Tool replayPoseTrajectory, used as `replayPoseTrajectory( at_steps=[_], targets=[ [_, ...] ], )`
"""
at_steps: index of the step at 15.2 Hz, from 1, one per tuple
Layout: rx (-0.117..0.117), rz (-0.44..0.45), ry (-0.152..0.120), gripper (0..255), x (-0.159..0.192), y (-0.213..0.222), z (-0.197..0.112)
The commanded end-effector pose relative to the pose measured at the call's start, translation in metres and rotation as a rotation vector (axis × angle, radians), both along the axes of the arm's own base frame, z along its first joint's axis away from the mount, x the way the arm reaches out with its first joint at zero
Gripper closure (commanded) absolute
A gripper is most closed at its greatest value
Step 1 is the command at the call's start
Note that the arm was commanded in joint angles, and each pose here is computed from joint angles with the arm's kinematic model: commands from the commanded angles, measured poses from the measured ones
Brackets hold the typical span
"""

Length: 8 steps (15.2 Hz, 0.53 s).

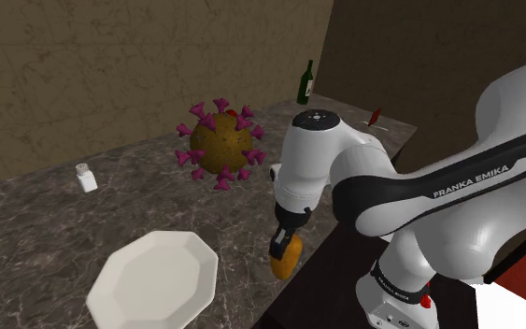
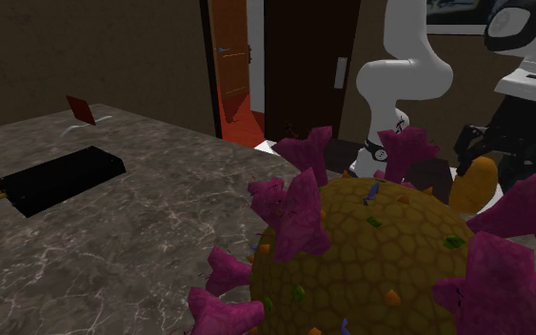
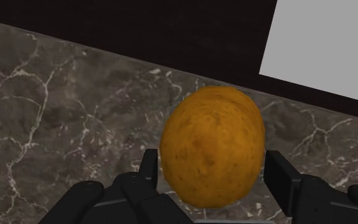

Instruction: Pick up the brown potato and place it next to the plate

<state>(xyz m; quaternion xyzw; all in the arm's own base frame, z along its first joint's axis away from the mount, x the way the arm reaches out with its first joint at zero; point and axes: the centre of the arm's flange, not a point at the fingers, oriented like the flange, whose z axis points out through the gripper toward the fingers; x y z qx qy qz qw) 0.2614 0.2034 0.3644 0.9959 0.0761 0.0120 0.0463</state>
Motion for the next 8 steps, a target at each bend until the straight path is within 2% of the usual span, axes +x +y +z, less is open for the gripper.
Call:
replayPoseTrajectory(
  at_steps=[1, 8],
  targets=[
    [0.000, 0.000, -0.001, 255, 0.000, 0.001, -0.011],
    [0.000, 0.000, -0.001, 255, 0.000, 0.001, -0.048]
  ],
)
